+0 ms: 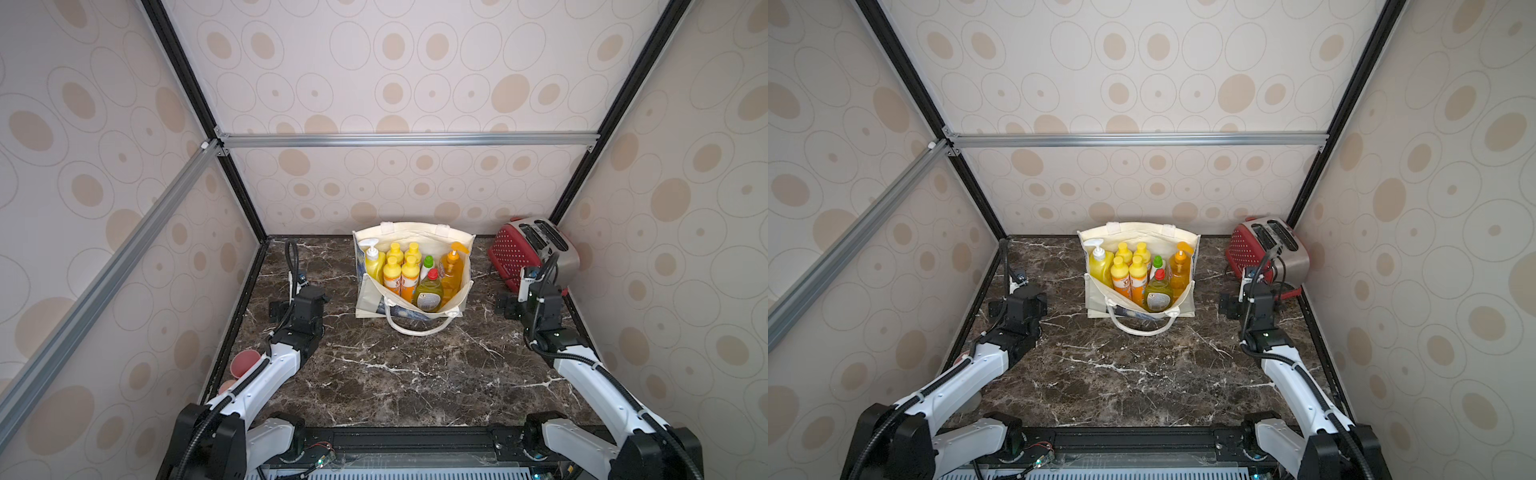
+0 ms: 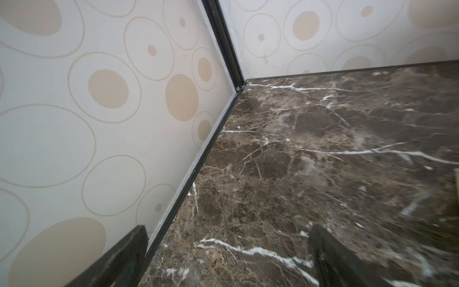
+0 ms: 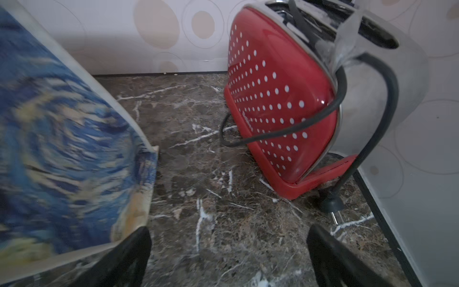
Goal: Pack dish soap into the shopping bag
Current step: Reset both arms
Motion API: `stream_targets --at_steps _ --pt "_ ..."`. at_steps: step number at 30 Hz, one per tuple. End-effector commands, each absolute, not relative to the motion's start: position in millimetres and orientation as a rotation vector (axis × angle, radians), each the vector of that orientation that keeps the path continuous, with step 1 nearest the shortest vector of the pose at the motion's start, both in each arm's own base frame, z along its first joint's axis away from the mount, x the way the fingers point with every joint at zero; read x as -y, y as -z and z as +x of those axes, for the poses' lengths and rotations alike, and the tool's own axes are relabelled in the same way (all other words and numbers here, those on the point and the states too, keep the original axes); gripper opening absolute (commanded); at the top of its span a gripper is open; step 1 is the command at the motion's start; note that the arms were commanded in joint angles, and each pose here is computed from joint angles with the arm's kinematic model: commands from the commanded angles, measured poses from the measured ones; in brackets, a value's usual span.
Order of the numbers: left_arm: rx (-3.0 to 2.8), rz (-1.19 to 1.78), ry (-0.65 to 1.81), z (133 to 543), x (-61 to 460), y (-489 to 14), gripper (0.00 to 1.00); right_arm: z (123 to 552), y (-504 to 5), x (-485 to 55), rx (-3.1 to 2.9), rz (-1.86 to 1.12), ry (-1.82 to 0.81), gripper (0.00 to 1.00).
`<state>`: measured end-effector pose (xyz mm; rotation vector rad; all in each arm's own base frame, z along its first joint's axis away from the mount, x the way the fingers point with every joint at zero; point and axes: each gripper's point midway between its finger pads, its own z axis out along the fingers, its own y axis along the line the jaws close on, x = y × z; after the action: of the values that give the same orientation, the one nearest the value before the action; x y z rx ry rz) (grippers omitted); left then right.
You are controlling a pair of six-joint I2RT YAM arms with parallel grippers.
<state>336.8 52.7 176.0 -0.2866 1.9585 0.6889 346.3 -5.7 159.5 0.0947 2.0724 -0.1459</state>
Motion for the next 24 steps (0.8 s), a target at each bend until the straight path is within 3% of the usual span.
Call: stream_targets --at_steps 1,9,12,24 --pt "-1.798 -0.404 -0.627 342 -76 -192 0.99 365 -189 31 -1.836 0.164 0.227 1.0" --pt "-1.837 -0.259 -0.643 363 -80 -137 0.99 376 -111 30 -1.878 0.207 0.051 1.0" --pt "-1.89 -0.178 -0.555 365 -69 -130 0.99 381 -95 9 -1.896 0.069 -0.029 1.0" --pt "-1.786 -0.055 -0.279 360 -29 -139 0.99 386 -91 5 -1.909 0.043 -0.047 1.0"
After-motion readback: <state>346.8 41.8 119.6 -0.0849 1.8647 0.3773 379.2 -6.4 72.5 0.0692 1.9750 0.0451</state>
